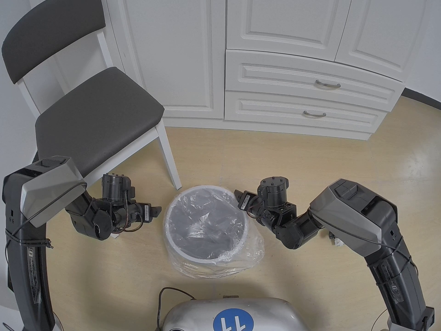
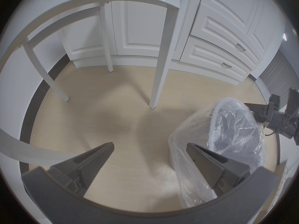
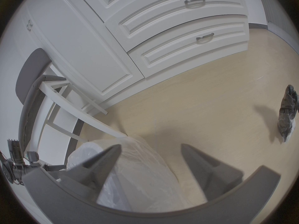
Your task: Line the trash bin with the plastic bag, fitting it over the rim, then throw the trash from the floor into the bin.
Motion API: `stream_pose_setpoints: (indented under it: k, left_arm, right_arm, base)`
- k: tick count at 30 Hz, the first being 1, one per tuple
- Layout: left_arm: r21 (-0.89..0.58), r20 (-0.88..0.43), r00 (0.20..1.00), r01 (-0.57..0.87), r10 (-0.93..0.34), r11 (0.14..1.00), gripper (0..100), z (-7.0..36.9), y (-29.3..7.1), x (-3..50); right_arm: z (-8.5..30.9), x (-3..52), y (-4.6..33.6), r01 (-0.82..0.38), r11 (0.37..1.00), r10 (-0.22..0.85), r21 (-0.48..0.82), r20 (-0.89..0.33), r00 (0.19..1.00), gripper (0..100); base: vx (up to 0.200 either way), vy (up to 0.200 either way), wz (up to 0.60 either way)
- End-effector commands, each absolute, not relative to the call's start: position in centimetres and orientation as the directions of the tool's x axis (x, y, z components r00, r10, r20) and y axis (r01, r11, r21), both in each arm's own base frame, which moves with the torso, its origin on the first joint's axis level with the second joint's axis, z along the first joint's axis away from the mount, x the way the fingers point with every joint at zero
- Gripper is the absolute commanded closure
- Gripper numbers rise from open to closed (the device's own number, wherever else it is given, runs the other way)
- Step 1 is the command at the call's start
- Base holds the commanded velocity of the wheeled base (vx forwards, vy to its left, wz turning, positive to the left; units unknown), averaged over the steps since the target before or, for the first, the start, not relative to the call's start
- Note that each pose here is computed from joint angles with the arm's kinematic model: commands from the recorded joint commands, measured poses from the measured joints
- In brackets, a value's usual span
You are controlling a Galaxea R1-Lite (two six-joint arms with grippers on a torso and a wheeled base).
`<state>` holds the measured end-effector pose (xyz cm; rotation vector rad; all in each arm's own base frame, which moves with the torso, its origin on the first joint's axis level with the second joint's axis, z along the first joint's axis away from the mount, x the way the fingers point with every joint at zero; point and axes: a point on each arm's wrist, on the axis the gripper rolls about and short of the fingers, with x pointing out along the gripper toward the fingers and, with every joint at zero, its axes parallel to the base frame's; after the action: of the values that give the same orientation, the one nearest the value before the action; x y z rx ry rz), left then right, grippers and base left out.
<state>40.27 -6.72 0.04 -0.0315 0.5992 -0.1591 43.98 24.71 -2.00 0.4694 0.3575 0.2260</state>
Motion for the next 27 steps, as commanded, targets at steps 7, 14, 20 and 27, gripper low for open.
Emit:
stream_pose_setpoints:
  k: [7,14,20,27]
  left_arm:
    - [-0.076,-0.558,0.815,0.139,-0.158,0.987,0,0.0,-6.7,40.3]
    - [-0.077,-0.543,0.825,0.139,-0.158,0.987,0,0.1,-6.7,40.3]
    - [-0.077,-0.541,0.826,0.139,-0.159,0.987,0,0.1,-6.7,40.3]
    - [-0.079,-0.548,0.821,0.14,-0.161,0.987,0,0.1,-6.7,40.0]
  right_arm:
    - [-2.1,44.6,24.4,-0.112,0.858,0.279,0.502,-0.271,0.921,100]
    - [-2.9,45.3,24.2,-0.107,0.859,0.276,0.501,-0.276,0.921,100]
    - [-2.4,46.2,23.3,-0.104,0.855,0.262,0.509,-0.25,0.932,100]
    - [1.0,45.5,22.5,-0.107,0.849,0.258,0.517,-0.228,0.939,0]
  base:
    - [0.0,0.0,0.0]
    - [0.0,0.0,0.0]
    - [0.0,0.0,0.0]
    - [0.0,0.0,0.0]
